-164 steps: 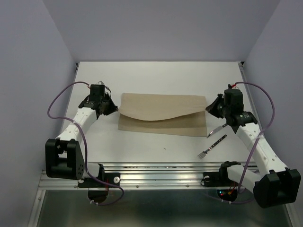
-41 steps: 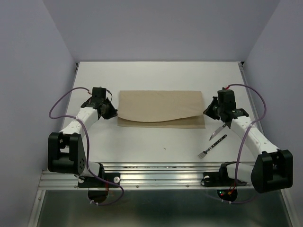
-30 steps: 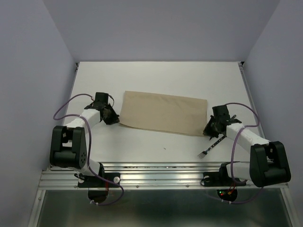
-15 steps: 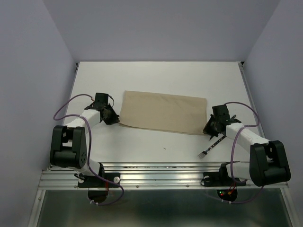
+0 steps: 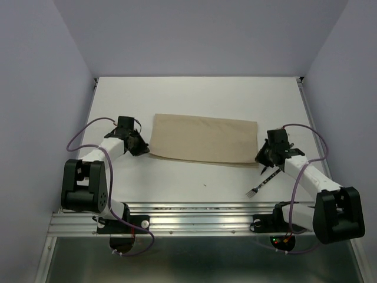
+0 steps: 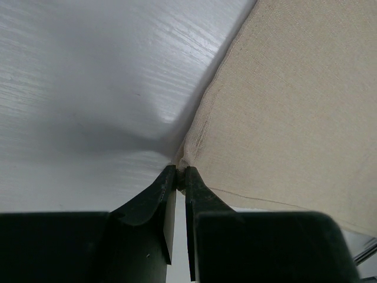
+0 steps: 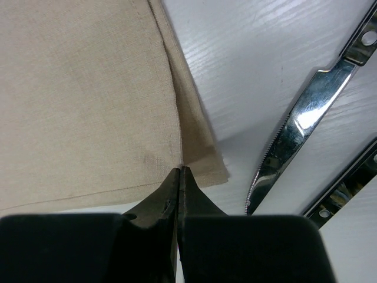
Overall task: Fold the napkin into a case and place the utensils inside
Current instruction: Fold and flatten the napkin at the center of the board, then smooth out the rectangle-folded napkin at the center of the board.
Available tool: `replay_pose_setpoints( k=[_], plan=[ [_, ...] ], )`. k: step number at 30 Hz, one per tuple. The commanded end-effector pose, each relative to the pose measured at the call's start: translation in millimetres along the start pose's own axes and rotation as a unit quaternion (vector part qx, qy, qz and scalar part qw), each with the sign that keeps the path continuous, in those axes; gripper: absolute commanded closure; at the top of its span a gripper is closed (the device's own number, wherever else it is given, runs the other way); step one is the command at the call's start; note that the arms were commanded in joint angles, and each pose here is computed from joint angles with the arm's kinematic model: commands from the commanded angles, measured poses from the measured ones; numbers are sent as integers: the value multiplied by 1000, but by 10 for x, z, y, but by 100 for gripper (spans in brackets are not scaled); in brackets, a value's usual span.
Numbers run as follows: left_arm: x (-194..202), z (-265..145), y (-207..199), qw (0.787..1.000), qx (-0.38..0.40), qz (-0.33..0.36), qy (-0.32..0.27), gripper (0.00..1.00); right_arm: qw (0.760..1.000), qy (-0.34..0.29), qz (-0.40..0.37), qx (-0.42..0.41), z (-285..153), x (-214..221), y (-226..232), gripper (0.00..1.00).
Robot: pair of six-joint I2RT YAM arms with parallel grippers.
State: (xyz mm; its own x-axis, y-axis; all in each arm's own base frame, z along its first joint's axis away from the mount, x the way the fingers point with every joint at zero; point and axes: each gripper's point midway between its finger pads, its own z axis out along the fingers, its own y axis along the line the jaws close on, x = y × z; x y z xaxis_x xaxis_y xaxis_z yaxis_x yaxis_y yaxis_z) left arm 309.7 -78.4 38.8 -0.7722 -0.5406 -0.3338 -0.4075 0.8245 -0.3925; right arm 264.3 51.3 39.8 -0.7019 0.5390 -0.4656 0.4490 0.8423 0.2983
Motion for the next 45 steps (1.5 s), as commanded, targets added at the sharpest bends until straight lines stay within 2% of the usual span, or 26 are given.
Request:
replay_pose_setpoints(
  k=[1, 4, 11, 16, 18, 20, 21, 24, 27, 35, 40, 45],
  plan=[
    [-88, -155, -108, 999, 24, 12, -22, 100, 998, -62, 9, -4, -199, -356, 110, 99],
    [-79, -173, -103, 999, 24, 13, -22, 100, 998, -69, 7, 2, -238, -373, 76, 99],
    [135, 5, -8, 1000, 19, 11, 14, 100, 999, -15, 19, 29, -57, -26, -110, 99],
    [239, 88, -13, 999, 25, 13, 36, 100, 998, -10, 31, 62, 14, 11, -221, 99],
    [256, 102, -17, 999, 26, 13, 40, 90, 997, -9, 30, 69, 33, 5, -232, 96],
    [251, 88, -38, 999, 31, 14, 40, 74, 997, -10, 28, 72, 39, -13, -235, 69],
    [240, 74, -61, 999, 35, 16, 37, 64, 997, -13, 27, 74, 43, -32, -234, 65],
    [199, 24, -98, 999, 40, 19, 30, 50, 997, -16, 25, 77, 44, -54, -239, 57],
    [135, -23, -127, 999, 39, 23, 22, 48, 996, -17, 20, 82, 63, -81, -239, 54],
    [-8, -98, -175, 999, 30, 28, 3, 49, 996, 1, -1, 91, 190, -41, -255, 56],
    [-34, -134, -201, 999, 33, 29, 0, 50, 998, 12, -16, 68, 221, -10, -179, 82],
    [-83, -200, -253, 999, 41, 30, -9, 50, 998, 34, -31, 32, 251, 65, -65, 97]
  ],
)
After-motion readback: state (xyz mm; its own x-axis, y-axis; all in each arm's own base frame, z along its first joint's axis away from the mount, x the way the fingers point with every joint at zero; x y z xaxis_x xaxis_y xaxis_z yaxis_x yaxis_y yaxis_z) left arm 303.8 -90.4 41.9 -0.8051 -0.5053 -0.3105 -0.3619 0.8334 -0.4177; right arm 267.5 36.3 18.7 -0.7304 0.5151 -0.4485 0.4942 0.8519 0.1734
